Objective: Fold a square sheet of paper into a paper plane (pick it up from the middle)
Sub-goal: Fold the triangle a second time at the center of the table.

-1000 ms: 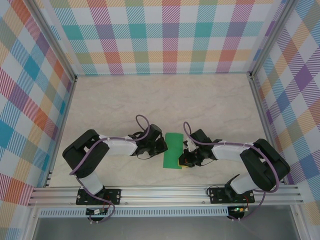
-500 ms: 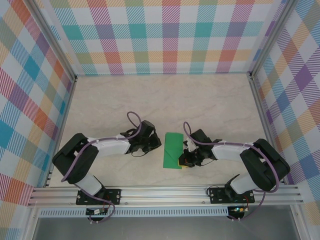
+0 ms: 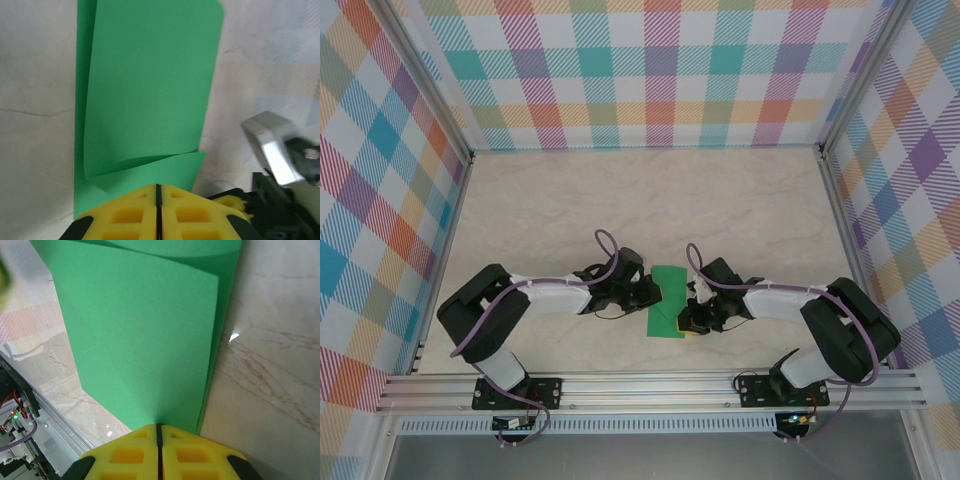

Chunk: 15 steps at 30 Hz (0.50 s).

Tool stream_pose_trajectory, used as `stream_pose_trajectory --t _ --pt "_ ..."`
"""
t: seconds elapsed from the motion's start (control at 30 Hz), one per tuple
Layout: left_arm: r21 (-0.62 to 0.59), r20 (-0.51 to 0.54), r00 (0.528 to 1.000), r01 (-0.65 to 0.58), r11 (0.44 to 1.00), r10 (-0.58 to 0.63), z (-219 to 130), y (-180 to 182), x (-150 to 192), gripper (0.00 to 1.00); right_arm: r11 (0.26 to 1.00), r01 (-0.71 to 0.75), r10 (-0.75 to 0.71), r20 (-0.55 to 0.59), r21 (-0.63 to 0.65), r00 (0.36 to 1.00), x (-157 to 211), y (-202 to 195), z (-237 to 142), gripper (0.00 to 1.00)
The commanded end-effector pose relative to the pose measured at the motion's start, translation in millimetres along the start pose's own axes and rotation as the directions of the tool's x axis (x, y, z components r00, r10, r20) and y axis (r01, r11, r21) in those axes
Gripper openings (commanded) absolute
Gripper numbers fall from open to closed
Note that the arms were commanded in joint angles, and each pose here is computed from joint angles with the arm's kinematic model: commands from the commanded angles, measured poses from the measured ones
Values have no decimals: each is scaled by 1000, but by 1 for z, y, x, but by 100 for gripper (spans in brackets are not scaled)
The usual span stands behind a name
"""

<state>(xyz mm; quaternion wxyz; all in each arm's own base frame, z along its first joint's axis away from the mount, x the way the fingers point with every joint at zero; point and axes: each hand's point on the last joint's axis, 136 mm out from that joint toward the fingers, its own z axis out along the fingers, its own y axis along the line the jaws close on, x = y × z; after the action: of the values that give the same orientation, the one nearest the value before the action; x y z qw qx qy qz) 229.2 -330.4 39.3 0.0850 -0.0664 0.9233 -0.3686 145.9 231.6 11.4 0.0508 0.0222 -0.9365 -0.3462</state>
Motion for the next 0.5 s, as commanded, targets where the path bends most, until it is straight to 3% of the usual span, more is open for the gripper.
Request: stream_pose_trajectory --t 0.0,0.2,0.47 --pt "-14 -11 1000 -3 1000 3 10 3 1 9 991 -55 59 -26 124 998 15 -28 -1 9" --pt "-129 -11 999 39 991 -41 17 35 6 7 998 -15 15 -6 54 1000 7 -2 -12 11" --pt "-156 5 998 56 986 -56 13 44 7 7 998 59 -59 22 -19 998 -14 41 -19 13"
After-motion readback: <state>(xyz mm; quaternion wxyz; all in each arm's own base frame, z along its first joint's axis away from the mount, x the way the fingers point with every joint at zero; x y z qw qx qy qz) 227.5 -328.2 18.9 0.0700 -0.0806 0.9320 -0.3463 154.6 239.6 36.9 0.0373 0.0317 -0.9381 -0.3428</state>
